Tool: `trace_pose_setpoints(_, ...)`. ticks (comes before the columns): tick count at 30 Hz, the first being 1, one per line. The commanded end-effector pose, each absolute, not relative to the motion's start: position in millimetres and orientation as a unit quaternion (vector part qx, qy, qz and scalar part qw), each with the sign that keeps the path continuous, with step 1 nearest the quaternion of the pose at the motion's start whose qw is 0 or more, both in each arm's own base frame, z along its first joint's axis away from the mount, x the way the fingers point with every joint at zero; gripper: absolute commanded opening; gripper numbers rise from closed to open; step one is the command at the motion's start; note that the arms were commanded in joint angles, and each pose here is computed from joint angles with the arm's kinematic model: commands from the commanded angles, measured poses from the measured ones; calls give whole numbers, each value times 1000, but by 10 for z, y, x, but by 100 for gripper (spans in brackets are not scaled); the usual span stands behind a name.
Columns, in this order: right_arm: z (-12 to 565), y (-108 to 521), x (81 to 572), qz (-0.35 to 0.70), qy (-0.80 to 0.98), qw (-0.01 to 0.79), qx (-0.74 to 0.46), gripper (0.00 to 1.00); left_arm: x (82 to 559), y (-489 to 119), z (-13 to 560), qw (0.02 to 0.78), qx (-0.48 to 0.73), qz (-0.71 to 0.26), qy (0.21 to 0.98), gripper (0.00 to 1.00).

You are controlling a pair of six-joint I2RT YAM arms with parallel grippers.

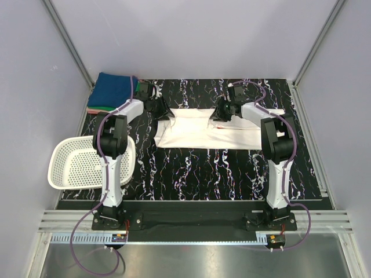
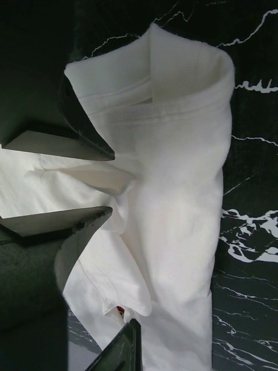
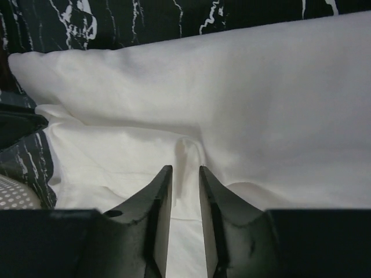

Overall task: Fold and stack the t-shirts
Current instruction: Fold the tshirt

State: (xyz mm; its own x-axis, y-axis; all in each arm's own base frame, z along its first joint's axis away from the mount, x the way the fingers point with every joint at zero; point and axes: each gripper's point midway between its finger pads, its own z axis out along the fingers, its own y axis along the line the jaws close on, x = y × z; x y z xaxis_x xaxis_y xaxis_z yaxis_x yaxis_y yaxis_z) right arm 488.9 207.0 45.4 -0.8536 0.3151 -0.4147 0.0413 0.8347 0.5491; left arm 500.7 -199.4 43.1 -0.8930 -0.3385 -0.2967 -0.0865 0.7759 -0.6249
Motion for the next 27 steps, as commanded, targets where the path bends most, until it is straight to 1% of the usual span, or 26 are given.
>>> trace_pose_setpoints(1,977,2181,5032,318,897,299,74,34,5142,-1943,805,244,-92,-309,915,42)
trace_pose_setpoints(10,837,2254,5079,328,899,283,70,41,5159,-2036,730,238,-83,-333,908,41)
trace_pose_setpoints(16,754,2281,5135,329,901,275,68,40,5205,-2048,734,239,-82,-337,907,40)
trace_pose_setpoints(27,640,2381,5097,335,903,261,68,38,5228,-2066,716,238,-81,-338,907,38)
